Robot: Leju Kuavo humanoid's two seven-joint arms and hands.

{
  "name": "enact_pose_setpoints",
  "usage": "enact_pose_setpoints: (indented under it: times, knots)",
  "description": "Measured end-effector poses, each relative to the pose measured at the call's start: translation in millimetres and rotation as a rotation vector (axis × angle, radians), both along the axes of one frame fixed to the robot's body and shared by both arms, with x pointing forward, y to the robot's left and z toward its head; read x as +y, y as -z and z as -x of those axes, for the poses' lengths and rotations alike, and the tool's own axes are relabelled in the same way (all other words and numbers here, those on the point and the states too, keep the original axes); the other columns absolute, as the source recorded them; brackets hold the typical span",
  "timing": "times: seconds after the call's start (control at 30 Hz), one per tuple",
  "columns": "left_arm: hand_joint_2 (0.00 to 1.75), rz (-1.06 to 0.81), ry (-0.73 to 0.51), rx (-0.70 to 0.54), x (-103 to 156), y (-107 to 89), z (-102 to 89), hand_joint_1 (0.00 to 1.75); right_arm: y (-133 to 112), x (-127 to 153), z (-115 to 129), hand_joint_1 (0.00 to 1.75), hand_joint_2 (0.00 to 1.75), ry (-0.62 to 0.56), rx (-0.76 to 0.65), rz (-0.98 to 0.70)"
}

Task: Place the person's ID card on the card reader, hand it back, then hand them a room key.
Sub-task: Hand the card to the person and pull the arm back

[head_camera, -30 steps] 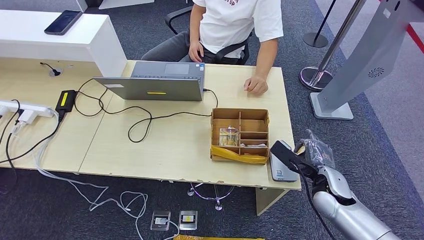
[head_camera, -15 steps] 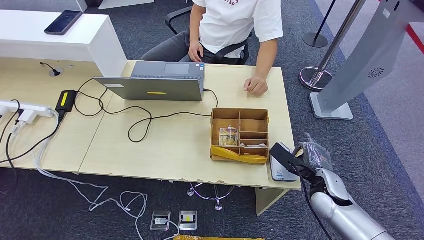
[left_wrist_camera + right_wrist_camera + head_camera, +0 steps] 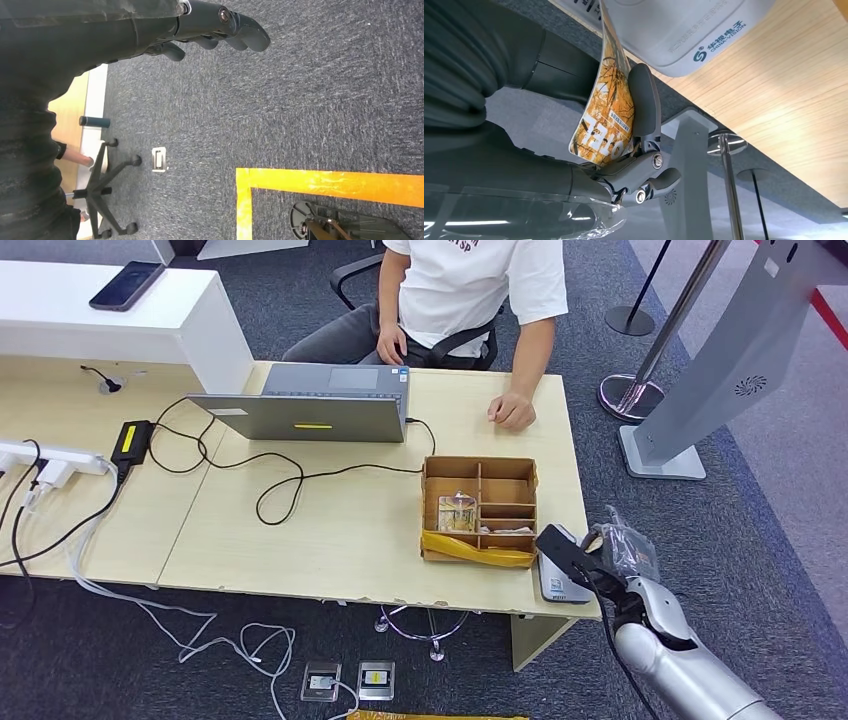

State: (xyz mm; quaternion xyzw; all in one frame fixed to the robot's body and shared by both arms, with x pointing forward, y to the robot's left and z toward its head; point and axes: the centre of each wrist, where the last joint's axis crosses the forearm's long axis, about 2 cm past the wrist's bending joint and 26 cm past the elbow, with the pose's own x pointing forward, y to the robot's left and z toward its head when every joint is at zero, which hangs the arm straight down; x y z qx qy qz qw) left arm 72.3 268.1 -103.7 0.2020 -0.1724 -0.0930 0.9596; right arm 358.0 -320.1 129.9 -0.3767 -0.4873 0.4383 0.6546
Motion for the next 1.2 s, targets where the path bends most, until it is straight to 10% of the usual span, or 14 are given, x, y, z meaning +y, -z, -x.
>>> enact_pose_setpoints:
  times: [0.4, 0.93, 1.2]
  knots:
    - [1.75, -0.004, 0.001, -0.001, 0.1, 0.0, 0.0, 0.00, -16.7, -5.5, -12.5, 1.75, 1.75, 0.074, -0.130, 0.044]
    - [1.75, -0.019, 0.066, -0.024, 1.9, -0.1, -0.8, 0.00, -183.2, -20.4, -52.5, 1.75, 1.75, 0.097, -0.515, 0.150]
    - [1.75, -0.025, 0.120, -0.029, 1.3, -0.8, -4.4, 0.00, -223.3, 14.8, -71.0, 1.75, 1.75, -0.030, -0.525, 0.226]
